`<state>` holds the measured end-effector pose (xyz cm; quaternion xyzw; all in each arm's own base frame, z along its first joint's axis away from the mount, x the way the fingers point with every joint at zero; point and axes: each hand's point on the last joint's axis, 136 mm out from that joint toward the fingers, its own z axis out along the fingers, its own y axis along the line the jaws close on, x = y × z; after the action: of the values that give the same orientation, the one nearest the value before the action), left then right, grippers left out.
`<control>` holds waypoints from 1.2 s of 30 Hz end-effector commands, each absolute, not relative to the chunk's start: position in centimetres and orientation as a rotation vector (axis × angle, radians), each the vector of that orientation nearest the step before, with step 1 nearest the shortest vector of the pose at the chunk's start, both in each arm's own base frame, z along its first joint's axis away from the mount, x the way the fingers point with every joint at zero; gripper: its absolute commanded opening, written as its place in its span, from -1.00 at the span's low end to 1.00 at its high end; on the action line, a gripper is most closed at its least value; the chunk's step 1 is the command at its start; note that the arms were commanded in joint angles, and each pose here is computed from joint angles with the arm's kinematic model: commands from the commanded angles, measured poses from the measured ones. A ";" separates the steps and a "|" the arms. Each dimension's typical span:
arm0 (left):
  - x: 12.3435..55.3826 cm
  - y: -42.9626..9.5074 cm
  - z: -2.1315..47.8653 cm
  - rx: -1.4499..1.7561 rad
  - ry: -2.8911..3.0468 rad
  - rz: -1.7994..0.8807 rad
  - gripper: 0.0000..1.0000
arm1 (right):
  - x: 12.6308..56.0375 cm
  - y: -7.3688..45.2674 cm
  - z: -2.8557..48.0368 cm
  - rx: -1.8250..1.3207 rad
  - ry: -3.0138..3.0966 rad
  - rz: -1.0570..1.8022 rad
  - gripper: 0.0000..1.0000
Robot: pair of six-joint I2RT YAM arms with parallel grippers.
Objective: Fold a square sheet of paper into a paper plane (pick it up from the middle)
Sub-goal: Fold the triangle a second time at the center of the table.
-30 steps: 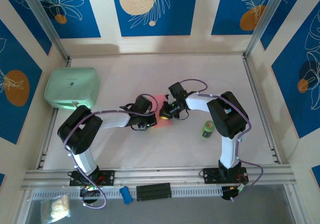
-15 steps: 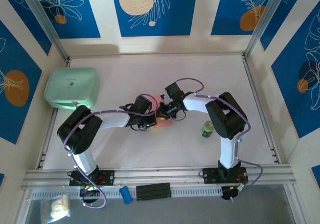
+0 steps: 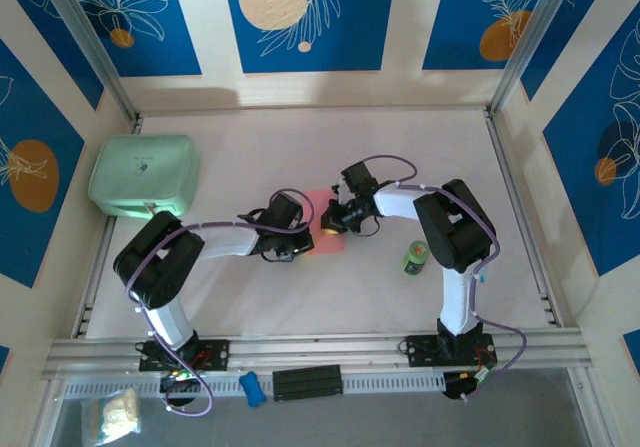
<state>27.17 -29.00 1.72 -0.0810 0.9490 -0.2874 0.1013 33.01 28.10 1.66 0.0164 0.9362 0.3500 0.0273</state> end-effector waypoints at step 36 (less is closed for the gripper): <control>33.1 -29.9 7.0 -0.144 2.669 -0.810 -0.66 | 33.1 23.9 5.2 0.434 2.823 1.133 -0.37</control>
<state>32.32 -30.04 7.75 -0.0594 0.9362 -0.3009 0.1719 33.81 23.25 5.87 0.1262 0.9220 0.3604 0.0637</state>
